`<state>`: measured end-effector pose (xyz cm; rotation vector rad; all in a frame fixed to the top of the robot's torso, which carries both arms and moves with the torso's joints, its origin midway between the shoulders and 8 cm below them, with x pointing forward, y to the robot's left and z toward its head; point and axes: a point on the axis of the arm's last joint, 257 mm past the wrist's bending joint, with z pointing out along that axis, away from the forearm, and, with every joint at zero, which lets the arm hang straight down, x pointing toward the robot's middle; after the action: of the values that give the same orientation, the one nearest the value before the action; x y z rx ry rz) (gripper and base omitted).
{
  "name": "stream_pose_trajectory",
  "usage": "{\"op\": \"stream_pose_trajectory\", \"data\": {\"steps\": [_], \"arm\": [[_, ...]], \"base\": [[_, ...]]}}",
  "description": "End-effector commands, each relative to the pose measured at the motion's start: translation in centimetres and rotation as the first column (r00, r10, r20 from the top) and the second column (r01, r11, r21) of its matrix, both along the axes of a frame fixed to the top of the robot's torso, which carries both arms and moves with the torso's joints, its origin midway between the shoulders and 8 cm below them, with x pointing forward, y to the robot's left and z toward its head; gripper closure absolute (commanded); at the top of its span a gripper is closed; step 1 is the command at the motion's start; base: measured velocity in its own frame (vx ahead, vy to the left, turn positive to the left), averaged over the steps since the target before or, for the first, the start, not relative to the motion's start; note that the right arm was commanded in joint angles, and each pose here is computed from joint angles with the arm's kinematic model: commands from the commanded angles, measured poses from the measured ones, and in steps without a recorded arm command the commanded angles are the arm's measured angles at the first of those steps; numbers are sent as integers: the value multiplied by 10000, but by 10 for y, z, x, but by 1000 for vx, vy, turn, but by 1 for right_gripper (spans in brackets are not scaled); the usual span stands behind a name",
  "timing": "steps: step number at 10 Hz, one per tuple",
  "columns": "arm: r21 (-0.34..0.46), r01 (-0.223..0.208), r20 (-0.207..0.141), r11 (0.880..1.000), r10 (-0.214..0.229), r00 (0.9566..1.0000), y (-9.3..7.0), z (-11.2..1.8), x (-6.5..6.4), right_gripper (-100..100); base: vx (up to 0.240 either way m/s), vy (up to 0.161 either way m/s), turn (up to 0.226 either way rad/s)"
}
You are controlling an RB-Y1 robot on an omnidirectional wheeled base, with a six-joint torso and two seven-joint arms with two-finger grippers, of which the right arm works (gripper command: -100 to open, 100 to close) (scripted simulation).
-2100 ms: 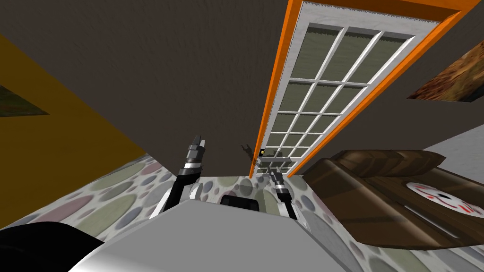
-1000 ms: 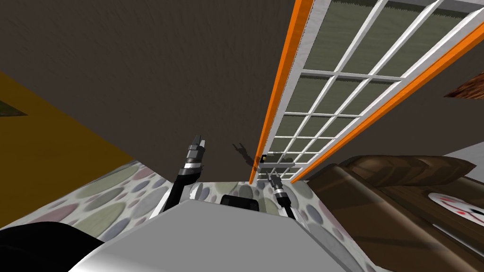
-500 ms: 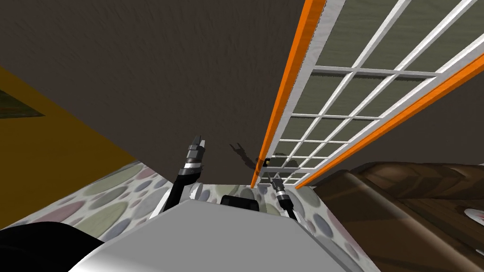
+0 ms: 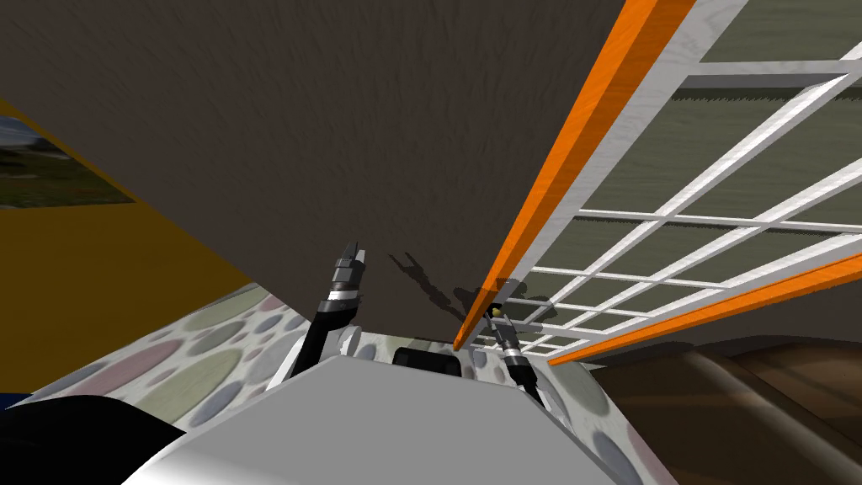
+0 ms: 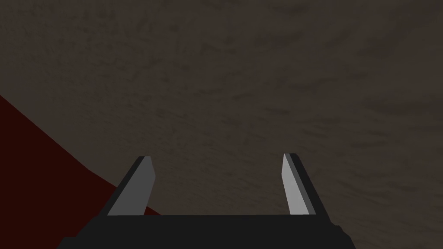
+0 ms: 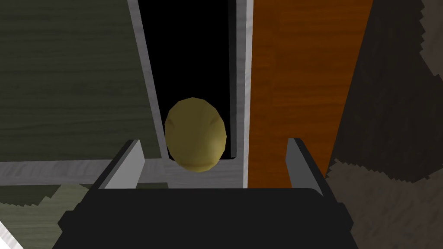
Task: Pull the door open
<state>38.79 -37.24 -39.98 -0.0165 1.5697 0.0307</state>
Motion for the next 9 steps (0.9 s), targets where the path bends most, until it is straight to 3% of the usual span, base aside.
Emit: {"op": "stream_pose_trajectory", "data": {"steps": [1,3,4,5,9], "arm": [[-13,264,12,9997,-264,9997,-18,0,-11,-100],[-16,315,14,9995,-315,9995,-21,0,-13,-100],[50,207,-166,9998,-206,9996,-13,-8,-21,-100],[50,207,-166,9998,-206,9996,-13,-8,-21,100],[50,207,-166,9998,-206,9996,-13,-8,-21,100]], "base": [[172,47,191],[71,9,0],[5,14,1],[-22,4,0],[-2,-12,0]]}}
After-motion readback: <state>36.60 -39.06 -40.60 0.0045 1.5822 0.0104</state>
